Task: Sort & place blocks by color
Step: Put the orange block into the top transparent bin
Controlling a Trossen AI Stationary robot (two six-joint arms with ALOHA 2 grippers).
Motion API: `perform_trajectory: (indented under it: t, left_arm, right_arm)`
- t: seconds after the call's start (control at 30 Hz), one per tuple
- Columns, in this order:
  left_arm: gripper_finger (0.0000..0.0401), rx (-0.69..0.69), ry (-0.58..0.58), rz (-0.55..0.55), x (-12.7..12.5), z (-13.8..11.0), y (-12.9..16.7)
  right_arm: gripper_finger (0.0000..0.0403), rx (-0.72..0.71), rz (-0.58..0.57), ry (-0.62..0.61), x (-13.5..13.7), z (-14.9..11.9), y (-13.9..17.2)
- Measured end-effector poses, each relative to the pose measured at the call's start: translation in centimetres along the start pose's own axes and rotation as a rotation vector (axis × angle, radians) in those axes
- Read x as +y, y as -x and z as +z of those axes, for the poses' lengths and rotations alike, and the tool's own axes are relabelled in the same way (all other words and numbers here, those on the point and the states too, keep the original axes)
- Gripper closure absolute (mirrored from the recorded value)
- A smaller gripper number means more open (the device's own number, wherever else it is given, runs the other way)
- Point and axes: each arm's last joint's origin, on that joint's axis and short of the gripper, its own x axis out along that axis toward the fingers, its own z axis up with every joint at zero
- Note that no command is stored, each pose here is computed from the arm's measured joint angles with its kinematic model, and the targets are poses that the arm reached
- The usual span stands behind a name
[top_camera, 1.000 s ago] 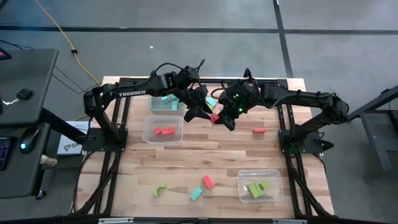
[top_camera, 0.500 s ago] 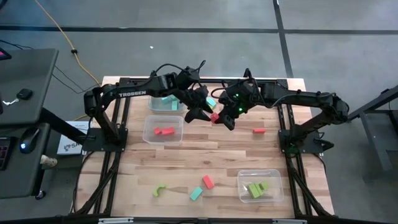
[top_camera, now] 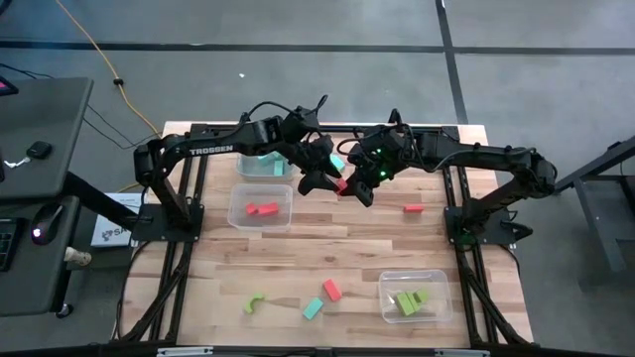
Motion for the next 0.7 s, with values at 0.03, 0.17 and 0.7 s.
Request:
perform_trajectory:
  t: [0.03,0.17,0.7]
  left_arm:
    - [0.0175,-0.005,0.000,-0.002,-0.01,0.06,0.00]
    - [0.0209,-0.013,-0.022,-0.007,-0.16,0.15,-0.11]
    - [0.0339,-0.006,-0.031,-0.023,-0.48,0.09,-0.32]
  right_arm:
    - [0.0291,-0.003,0.000,-0.001,0.01,0.03,0.00]
    - [0.0291,-0.008,-0.004,-0.014,0.00,0.07,0.00]
    - [0.0245,-0.010,-0.006,-0.017,0.01,0.08,0.00]
